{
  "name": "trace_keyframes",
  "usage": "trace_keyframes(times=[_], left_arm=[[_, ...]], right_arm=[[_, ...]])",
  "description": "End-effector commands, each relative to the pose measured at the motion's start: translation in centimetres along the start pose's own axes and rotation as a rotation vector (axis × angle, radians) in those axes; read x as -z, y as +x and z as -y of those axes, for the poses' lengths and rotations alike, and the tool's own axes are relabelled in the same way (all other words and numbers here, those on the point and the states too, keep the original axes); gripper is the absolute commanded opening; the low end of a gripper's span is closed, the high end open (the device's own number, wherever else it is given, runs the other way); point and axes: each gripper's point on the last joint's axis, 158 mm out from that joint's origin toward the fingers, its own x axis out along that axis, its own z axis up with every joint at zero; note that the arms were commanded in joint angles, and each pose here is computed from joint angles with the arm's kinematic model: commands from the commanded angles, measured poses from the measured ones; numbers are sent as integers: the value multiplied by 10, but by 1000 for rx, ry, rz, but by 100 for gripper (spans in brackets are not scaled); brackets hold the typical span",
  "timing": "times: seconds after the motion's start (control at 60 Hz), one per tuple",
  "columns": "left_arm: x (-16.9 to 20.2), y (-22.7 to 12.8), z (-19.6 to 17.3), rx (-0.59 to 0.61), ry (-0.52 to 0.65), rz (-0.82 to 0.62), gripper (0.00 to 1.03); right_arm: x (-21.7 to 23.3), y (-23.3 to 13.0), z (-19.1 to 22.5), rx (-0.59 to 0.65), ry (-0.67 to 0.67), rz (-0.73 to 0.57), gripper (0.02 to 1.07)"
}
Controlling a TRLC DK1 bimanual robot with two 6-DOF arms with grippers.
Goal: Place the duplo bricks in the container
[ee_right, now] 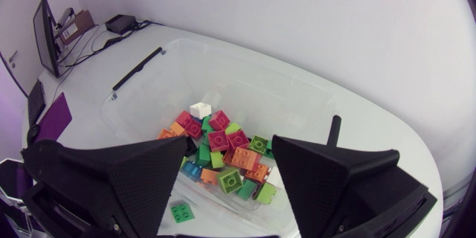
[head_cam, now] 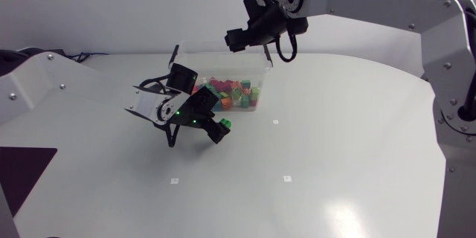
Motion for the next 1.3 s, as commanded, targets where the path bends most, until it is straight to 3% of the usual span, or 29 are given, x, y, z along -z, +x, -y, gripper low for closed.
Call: trace_keyframes(times=[0.0,0.15,0.517,0.683,0.817,1.083,1.283], left_arm=[[-4,8,-1,-16,-58,-9,98],[4,18,-12,-75,-127,-66,98],[17,30,-7,-72,-193,-119,94],[18,33,-6,-67,-203,-119,69],[16,34,-4,-59,-201,-114,37],[13,28,6,-21,-183,-99,35],[-8,-11,4,-14,-152,-44,34]], right_arm=[[2,-2,6,4,12,4,95],[4,-15,8,9,18,21,95],[24,-49,17,24,30,46,95],[33,-68,19,31,33,60,95],[42,-90,19,39,36,76,95],[75,-121,18,42,44,79,95],[100,-131,21,48,59,67,95]])
